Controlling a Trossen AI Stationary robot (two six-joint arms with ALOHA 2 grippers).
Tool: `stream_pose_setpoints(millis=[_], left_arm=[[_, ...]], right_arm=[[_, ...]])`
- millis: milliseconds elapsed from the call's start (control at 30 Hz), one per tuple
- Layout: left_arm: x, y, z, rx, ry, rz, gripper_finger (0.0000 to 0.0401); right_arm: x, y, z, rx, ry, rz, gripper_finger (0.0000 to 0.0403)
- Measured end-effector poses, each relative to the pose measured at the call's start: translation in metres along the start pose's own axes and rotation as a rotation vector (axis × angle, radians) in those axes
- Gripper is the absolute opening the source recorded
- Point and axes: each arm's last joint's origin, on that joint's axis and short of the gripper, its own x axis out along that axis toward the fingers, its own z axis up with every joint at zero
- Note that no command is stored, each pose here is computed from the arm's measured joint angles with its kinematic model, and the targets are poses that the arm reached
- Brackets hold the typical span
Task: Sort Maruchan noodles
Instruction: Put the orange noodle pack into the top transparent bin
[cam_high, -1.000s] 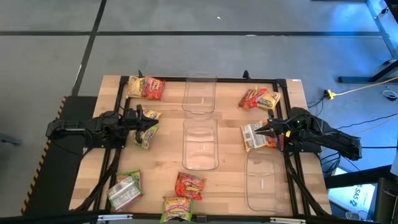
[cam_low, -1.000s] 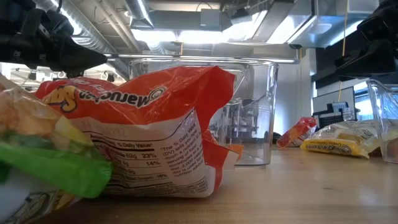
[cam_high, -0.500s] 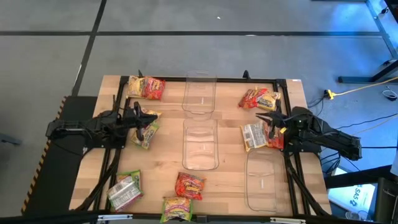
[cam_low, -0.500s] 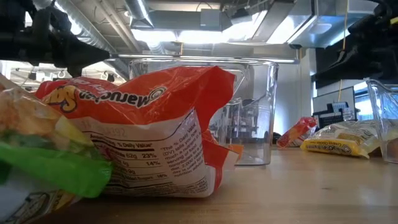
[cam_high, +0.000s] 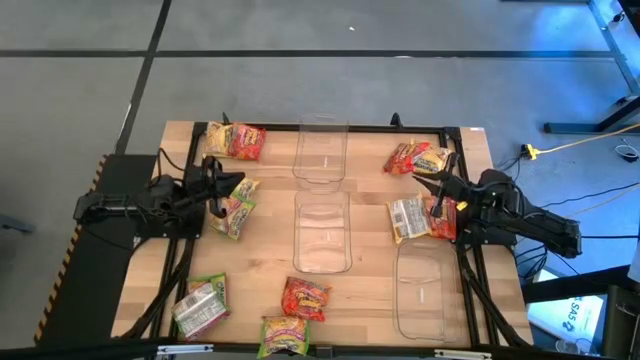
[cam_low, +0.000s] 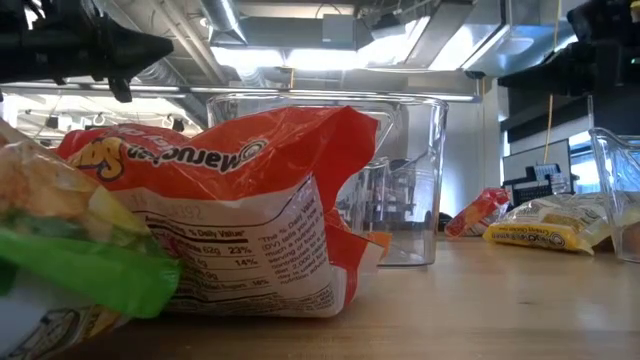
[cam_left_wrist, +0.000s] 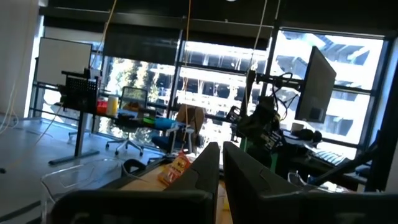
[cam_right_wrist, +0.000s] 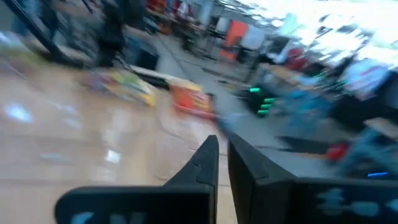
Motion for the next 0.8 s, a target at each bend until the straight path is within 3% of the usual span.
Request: stream_pose_setpoints(millis=[133,267,433,567,800], left_arm=[[0.0,0.0,0.0,0.005,-0.001,0.008,0.0016],[0.0,0.002,-0.002,0.058,0.015,0.056,0.0016],[0.0,0.003,-0.002,0.108,0.014,0.11,0.0016],[0.0,0.004,-0.001,0.19,0.013,0.118,0.0016],[0.0,0.007,-0.005,0.141,0.043,0.172,0.0016]], right_arm=[[0.001,-0.001,0.01,0.328,-0.105,0.065,0.0012],[0.001,-0.005,0.019,0.499,-0.2,0.02,0.0012],[0.005,-0.011,0.019,0.514,-0.194,-0.162,0.0012],[0.013,-0.015,0.014,0.609,-0.143,-0.35,0.0012],[0.039,-0.016,0.009,0.605,-0.065,-0.393,0.0012]])
